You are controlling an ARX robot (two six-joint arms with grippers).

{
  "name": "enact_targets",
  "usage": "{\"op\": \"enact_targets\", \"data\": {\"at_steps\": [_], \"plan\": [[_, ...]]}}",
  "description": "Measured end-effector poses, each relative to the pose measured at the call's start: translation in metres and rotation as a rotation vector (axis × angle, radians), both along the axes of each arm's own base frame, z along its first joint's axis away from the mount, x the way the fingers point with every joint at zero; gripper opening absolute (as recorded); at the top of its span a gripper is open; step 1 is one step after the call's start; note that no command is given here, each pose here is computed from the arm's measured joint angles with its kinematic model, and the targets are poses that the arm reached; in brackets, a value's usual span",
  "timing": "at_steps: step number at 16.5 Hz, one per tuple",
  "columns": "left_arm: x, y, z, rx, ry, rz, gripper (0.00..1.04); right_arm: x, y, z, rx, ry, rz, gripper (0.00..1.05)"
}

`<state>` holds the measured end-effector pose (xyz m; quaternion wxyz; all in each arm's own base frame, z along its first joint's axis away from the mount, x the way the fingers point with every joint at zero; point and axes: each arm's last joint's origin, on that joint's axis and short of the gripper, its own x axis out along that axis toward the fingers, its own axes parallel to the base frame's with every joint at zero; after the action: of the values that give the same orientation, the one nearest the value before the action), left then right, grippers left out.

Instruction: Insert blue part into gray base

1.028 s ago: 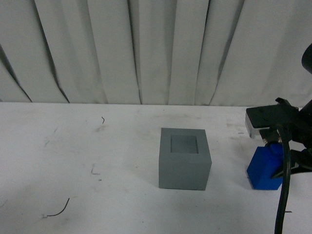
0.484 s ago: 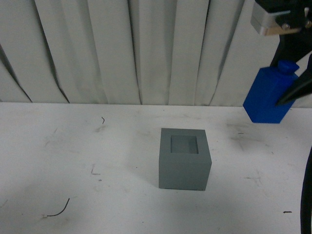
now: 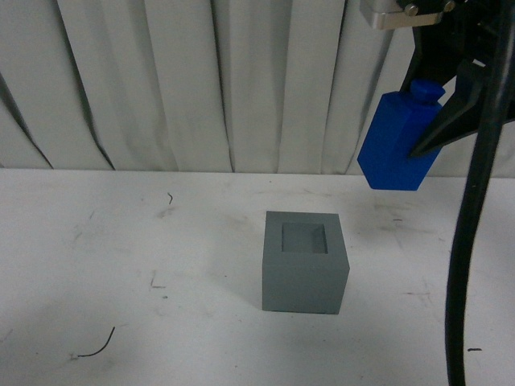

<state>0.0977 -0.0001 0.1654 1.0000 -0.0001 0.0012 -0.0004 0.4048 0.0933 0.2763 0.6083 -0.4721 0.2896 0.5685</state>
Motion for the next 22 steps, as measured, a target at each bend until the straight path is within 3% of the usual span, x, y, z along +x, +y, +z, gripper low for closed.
{"op": "enact_targets", "data": {"at_steps": [13, 22], "plan": [[0.000, 0.000, 0.000, 0.000, 0.000, 0.000, 0.98, 0.019, 0.071, -0.066, 0.004, 0.139, -0.044, 0.47], [0.000, 0.000, 0.000, 0.000, 0.000, 0.000, 0.98, 0.030, 0.066, -0.079, -0.012, 0.114, -0.086, 0.47]]}}
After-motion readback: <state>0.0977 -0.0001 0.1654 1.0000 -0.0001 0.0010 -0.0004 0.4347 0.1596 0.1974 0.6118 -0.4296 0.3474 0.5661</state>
